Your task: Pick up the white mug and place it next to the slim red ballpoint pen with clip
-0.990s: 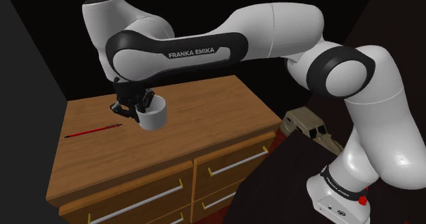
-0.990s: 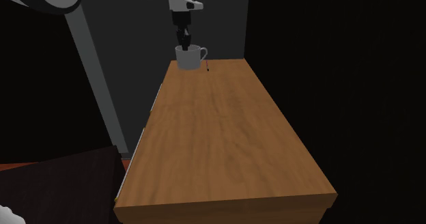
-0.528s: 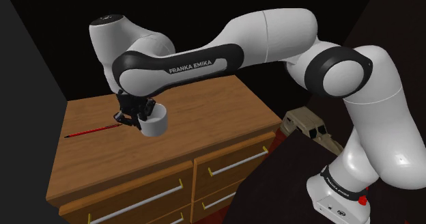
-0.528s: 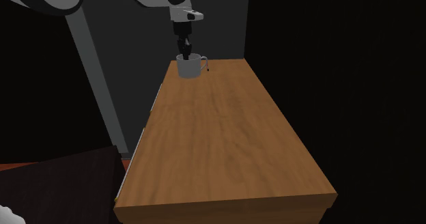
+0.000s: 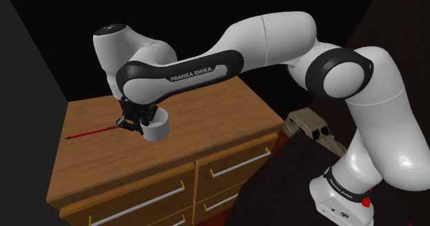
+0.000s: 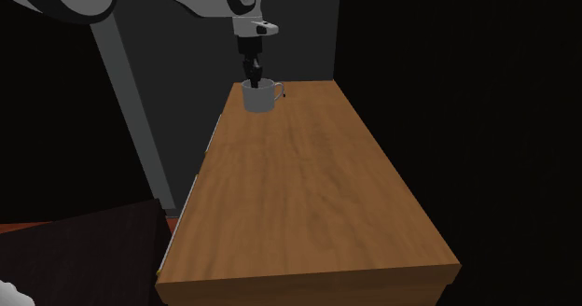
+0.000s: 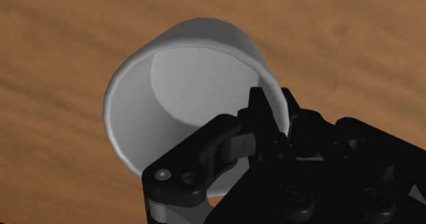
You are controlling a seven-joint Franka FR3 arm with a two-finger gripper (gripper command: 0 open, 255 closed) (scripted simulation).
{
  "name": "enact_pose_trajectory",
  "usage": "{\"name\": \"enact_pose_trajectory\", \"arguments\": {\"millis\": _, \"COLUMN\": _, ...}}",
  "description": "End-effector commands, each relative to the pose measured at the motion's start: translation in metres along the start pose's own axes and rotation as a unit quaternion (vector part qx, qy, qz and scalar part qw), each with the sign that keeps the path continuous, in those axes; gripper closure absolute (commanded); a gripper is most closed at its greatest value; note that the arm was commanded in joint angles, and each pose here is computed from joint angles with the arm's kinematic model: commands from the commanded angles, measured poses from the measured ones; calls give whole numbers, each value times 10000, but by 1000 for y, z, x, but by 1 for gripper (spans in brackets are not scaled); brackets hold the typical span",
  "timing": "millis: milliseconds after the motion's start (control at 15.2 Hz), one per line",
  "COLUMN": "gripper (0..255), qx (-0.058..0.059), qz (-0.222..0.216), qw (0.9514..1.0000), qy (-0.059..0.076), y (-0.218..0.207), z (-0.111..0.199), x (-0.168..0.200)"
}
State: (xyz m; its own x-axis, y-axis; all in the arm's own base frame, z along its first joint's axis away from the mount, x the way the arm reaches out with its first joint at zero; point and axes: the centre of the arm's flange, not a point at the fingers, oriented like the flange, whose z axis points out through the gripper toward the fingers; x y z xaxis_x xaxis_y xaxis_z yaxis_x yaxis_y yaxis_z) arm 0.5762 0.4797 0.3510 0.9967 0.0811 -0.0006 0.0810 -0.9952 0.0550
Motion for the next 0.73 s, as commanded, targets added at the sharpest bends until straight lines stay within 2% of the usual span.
{"name": "enact_pose_trajectory", "arguments": {"millis": 0, "gripper": 255, "qx": 1, "qz": 0, "qw": 10000, "qy": 1, "y": 0, "z": 0, "x": 0}}
{"name": "enact_pose_trajectory", "arguments": {"millis": 66, "gripper": 255, "qx": 1, "qz": 0, "qw": 10000, "qy": 1, "y": 0, "z": 0, "x": 0}}
{"name": "enact_pose_trajectory", "arguments": {"millis": 132, "gripper": 0, "qx": 1, "qz": 0, "qw": 10000, "qy": 1, "y": 0, "z": 0, "x": 0}}
{"name": "enact_pose_trajectory", "arguments": {"millis": 462, "gripper": 0, "qx": 1, "qz": 0, "qw": 10000, "qy": 1, "y": 0, "z": 0, "x": 0}}
{"name": "enact_pose_trajectory", "arguments": {"millis": 660, "gripper": 0, "qx": 1, "qz": 0, "qw": 10000, "qy": 1, "y": 0, "z": -40, "x": 0}}
